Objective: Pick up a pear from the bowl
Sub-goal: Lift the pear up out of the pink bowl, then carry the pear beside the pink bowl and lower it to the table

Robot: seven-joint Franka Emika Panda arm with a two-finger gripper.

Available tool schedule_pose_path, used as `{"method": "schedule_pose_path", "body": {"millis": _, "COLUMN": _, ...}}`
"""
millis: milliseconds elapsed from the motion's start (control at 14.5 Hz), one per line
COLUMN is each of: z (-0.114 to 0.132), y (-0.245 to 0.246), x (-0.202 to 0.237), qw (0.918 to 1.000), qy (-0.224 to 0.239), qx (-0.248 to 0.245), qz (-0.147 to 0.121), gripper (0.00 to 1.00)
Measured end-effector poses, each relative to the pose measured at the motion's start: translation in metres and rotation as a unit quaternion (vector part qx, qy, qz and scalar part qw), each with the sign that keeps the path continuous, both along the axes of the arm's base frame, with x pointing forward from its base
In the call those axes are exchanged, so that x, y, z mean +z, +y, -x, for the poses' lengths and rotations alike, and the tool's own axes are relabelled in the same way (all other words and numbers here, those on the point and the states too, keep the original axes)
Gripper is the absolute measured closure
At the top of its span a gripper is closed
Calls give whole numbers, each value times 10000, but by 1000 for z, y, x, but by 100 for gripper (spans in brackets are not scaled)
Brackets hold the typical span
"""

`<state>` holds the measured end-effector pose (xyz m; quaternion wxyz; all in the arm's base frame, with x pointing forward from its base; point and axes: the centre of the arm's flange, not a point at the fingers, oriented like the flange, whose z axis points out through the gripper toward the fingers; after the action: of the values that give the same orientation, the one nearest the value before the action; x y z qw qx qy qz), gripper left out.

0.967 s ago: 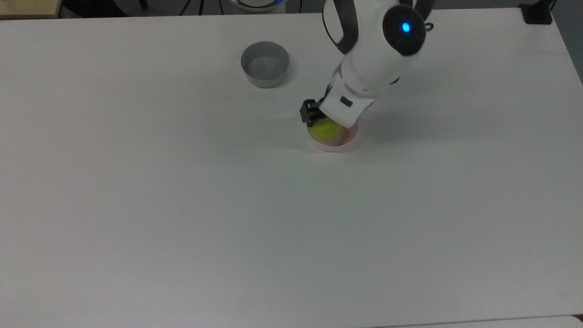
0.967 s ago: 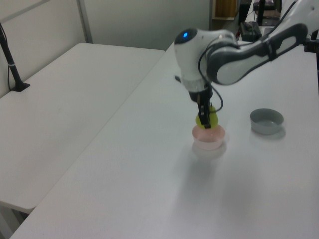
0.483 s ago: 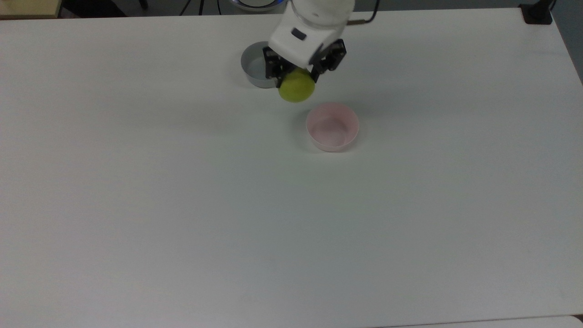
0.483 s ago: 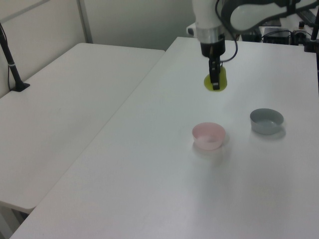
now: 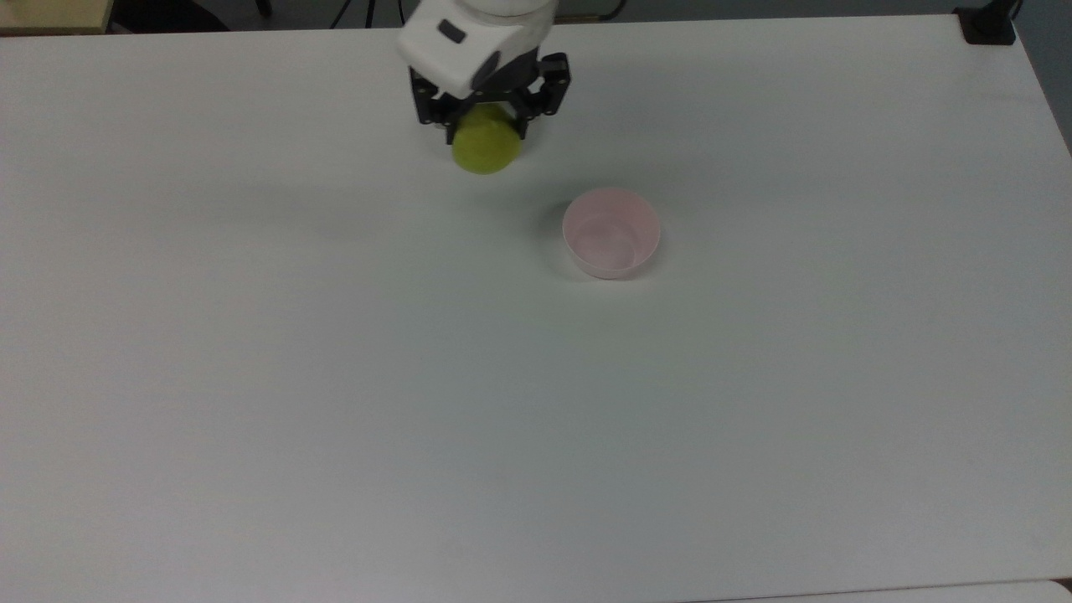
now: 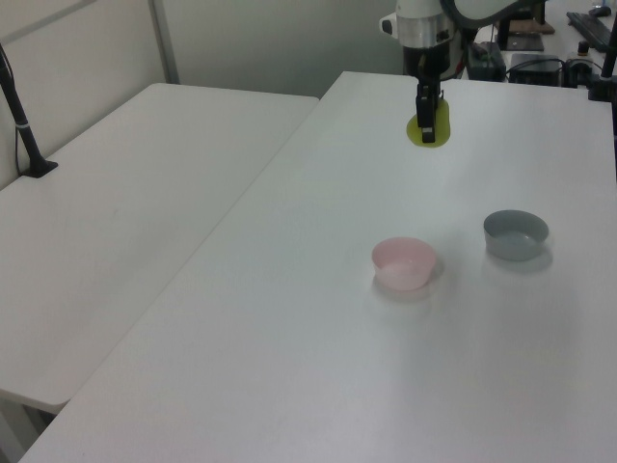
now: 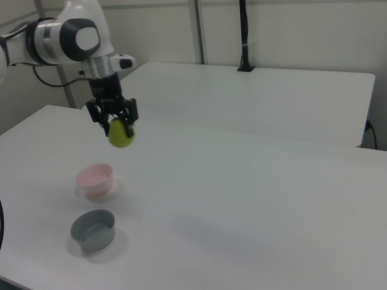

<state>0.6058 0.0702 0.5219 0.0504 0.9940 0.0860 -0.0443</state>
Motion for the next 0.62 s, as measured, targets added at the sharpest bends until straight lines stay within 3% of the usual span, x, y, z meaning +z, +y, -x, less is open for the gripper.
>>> {"method": "schedule_pose_path", "body": {"millis": 207, "z": -6, "y": -41, "x": 1, "qw": 10000, "qy": -61, "qx": -17, "qz": -42, "gripper": 29}}
{"method": "schedule_pose_path", "body": {"millis": 621, "z": -17, "y": -43, "x": -33, "qw": 10000, "qy": 13, "qx": 33, "qz": -24, "gripper": 29}}
